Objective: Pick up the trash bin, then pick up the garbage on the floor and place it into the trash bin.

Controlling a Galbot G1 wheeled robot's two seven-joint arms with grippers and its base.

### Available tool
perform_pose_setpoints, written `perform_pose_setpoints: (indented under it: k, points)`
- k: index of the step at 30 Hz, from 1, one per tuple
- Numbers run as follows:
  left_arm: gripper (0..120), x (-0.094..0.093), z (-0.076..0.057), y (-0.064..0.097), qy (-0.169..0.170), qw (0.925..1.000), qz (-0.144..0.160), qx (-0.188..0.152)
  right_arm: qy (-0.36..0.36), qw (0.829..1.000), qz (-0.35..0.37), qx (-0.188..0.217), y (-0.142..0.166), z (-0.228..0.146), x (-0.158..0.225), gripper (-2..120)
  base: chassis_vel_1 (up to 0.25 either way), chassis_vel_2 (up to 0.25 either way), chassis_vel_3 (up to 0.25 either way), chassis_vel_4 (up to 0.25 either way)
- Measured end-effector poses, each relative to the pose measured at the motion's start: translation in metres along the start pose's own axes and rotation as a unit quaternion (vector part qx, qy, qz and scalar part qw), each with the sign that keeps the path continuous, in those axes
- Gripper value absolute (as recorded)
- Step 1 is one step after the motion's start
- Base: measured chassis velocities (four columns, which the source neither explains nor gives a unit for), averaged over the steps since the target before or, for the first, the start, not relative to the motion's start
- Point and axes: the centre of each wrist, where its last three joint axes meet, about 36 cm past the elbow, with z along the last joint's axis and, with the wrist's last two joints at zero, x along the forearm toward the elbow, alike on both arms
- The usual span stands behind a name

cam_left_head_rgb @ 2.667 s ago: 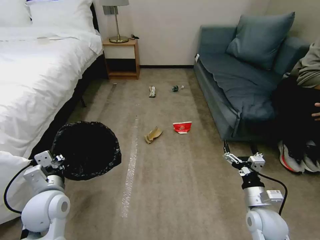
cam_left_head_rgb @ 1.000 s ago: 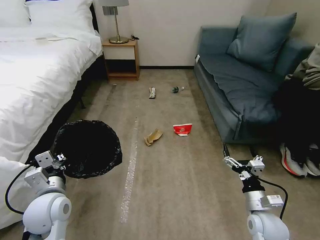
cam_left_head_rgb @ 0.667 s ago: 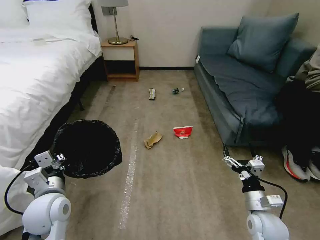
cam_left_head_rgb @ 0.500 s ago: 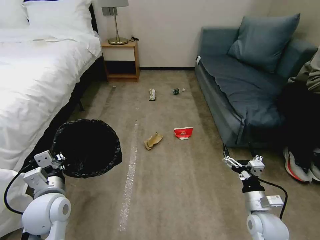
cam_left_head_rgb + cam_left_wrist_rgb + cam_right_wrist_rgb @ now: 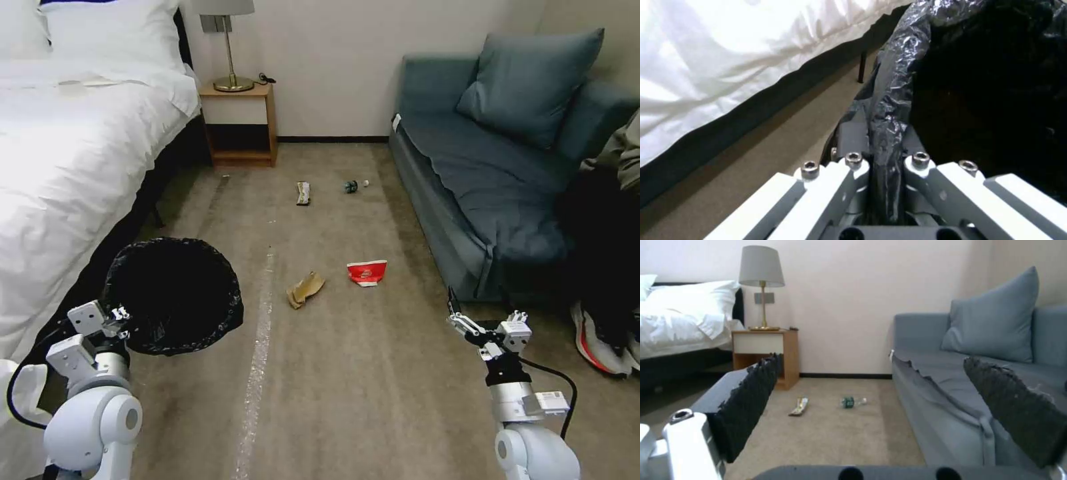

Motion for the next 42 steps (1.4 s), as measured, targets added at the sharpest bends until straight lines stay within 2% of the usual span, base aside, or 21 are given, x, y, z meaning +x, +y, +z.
perform_pose_setpoints:
  k: [42]
  points:
    - [4,-0.001,0.004,0.002,-0.01,0.9999,0.0,-0.003,-0.013,1.0,0.017,-0.009,-0.014,-0.005,-0.001,100,-0.057,0.059,0.06,-0.058]
